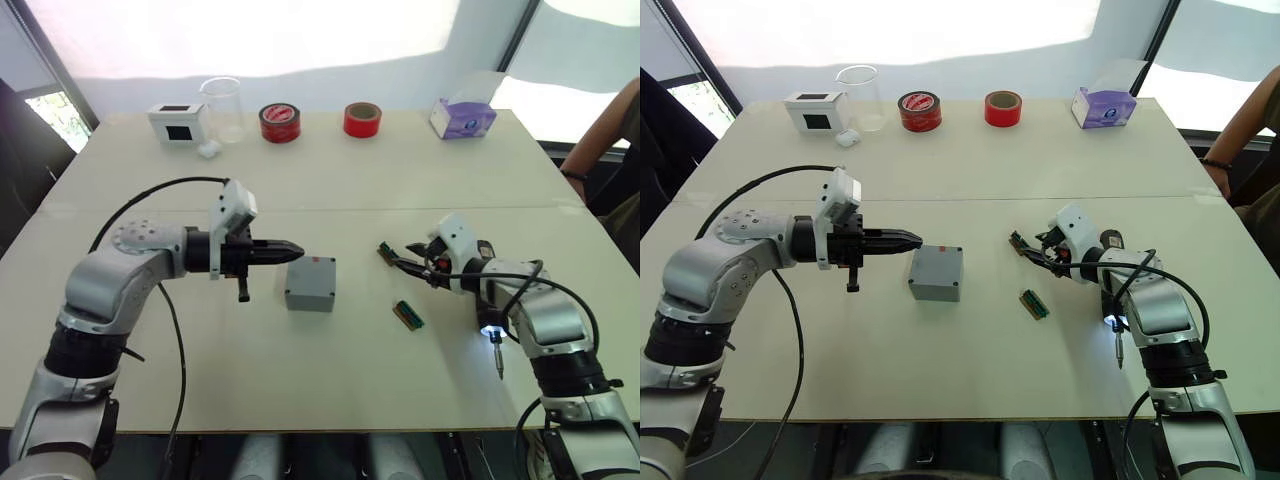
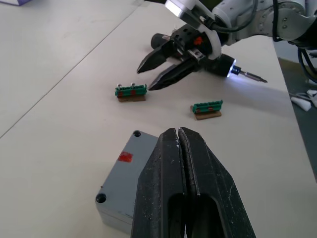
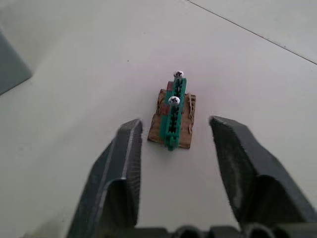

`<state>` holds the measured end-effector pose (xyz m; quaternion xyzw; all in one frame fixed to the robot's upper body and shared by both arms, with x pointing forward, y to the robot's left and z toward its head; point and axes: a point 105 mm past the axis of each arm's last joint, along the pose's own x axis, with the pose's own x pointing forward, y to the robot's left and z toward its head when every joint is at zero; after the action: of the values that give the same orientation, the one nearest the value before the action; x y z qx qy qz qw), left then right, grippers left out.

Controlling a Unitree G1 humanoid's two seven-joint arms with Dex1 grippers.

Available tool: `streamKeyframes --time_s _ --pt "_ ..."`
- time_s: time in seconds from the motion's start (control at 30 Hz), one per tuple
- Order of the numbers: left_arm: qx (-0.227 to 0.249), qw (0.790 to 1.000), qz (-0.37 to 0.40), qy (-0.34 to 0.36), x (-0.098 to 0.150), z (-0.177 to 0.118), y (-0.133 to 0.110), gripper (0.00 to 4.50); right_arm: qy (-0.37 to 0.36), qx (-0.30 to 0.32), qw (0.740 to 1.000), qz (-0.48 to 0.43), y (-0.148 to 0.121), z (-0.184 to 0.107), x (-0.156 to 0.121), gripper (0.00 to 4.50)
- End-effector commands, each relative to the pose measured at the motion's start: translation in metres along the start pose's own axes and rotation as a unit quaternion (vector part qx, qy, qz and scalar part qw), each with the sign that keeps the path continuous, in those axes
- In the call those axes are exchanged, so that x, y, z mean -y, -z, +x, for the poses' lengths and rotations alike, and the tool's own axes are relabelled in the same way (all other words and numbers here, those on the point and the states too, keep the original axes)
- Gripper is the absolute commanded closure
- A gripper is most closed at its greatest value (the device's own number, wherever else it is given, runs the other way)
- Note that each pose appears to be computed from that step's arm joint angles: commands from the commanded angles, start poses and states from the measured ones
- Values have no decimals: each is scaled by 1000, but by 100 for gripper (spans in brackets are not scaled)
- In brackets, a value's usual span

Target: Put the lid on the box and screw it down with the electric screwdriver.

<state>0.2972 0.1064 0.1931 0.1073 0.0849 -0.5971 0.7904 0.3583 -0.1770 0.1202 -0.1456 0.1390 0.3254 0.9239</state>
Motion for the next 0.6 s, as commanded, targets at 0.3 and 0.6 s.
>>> streamKeyframes --time_s 0.3,0.6 --pt "-15 999 27 -9 0 -1 3 450 9 22 1000 -11 -11 5 6 288" --pt "-15 1000 22 -15 -2 -1 6 450 6 26 1000 -7 -13 9 4 288"
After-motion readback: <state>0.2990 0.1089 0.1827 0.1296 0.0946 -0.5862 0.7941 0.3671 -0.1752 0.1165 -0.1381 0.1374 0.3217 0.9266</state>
